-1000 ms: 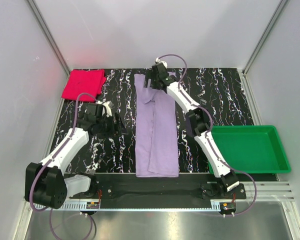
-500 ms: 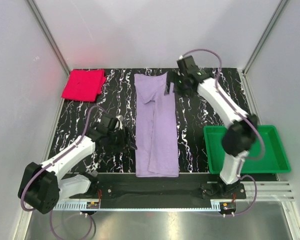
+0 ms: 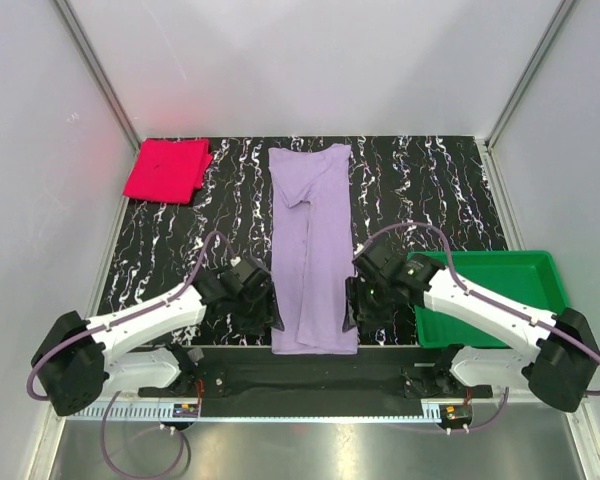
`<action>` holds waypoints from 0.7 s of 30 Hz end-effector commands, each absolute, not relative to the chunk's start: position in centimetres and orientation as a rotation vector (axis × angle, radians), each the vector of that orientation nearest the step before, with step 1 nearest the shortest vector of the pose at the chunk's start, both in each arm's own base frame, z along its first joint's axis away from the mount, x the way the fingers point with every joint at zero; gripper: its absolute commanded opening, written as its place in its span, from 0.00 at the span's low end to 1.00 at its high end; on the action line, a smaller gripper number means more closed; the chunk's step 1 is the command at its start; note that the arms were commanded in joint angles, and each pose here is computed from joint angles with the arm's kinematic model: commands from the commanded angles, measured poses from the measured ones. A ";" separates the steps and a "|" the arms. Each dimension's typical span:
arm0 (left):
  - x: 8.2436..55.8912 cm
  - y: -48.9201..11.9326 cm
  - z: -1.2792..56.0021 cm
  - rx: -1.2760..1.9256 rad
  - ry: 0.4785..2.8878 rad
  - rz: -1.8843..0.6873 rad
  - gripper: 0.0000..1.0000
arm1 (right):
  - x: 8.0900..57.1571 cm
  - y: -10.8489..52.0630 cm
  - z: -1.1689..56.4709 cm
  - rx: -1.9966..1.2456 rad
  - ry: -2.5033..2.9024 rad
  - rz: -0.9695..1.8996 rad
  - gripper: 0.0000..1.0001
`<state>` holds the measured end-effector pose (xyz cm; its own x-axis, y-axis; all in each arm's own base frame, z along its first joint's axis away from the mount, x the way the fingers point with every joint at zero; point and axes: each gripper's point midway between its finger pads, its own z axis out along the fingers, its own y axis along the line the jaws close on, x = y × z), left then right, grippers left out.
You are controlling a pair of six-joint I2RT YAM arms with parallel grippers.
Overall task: Fold and stack the t-shirts
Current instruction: Fold the tshirt
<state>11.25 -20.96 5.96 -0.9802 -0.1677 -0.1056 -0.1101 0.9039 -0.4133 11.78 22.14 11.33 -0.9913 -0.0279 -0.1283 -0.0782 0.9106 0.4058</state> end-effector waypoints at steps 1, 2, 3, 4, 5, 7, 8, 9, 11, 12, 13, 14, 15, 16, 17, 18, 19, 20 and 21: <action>11.6 -20.7 5.4 -0.316 2.902 -0.553 0.58 | 10.2 23.8 10.7 0.016 2.956 0.719 0.58; 11.6 -20.6 5.3 -0.319 2.897 -0.542 0.57 | 9.8 23.6 9.8 0.024 2.981 0.688 0.57; 11.6 -20.5 5.1 -0.329 2.897 -0.537 0.57 | 9.8 23.4 9.2 0.058 2.990 0.651 0.56; 11.6 -20.4 5.1 -0.330 2.893 -0.534 0.56 | 9.6 23.2 8.7 0.074 3.002 0.621 0.52; 11.7 -20.5 5.1 -0.327 2.891 -0.538 0.56 | 9.3 22.8 7.6 0.092 3.032 0.567 0.48; 11.7 -20.7 4.9 -0.326 2.897 -0.542 0.55 | 9.4 22.5 6.4 0.131 3.043 0.508 0.45; 11.6 -20.7 4.6 -0.327 2.910 -0.531 0.55 | 9.1 22.3 5.6 0.139 3.062 0.469 0.45; 11.6 -20.7 4.5 -0.325 2.914 -0.527 0.54 | 9.2 22.2 5.3 0.149 3.056 0.453 0.43; 11.5 -20.7 4.1 -0.324 2.932 -0.512 0.54 | 9.3 22.3 4.9 0.161 3.053 0.433 0.43; 11.4 -20.7 4.0 -0.327 2.939 -0.505 0.54 | 9.4 22.3 4.8 0.167 3.052 0.426 0.42; 11.3 -20.5 3.9 -0.328 2.943 -0.493 0.53 | 9.4 22.2 4.6 0.176 3.055 0.414 0.42; 11.4 -20.4 3.8 -0.333 2.940 -0.480 0.52 | 9.4 22.1 4.3 0.178 3.064 0.389 0.43; 11.3 -20.2 3.7 -0.336 2.945 -0.470 0.52 | 9.5 22.0 4.1 0.166 3.065 0.375 0.43; 11.2 -20.1 3.6 -0.333 2.948 -0.460 0.52 | 9.5 21.9 3.9 0.166 3.068 0.353 0.43; 11.2 -20.0 3.5 -0.336 2.950 -0.453 0.52 | 9.7 21.7 3.7 0.159 3.065 0.330 0.43; 11.2 -20.1 3.4 -0.337 2.947 -0.463 0.52 | 9.7 21.7 3.5 0.160 3.062 0.321 0.43; 11.1 -20.2 3.3 -0.334 2.951 -0.468 0.53 | 9.9 21.8 3.4 0.153 3.059 0.316 0.44; 10.9 -20.2 3.0 -0.336 2.962 -0.470 0.53 | 10.0 21.8 3.2 0.152 3.057 0.307 0.43; 10.9 -20.3 2.8 -0.340 2.969 -0.470 0.53 | 10.2 21.7 3.1 0.150 3.051 0.298 0.43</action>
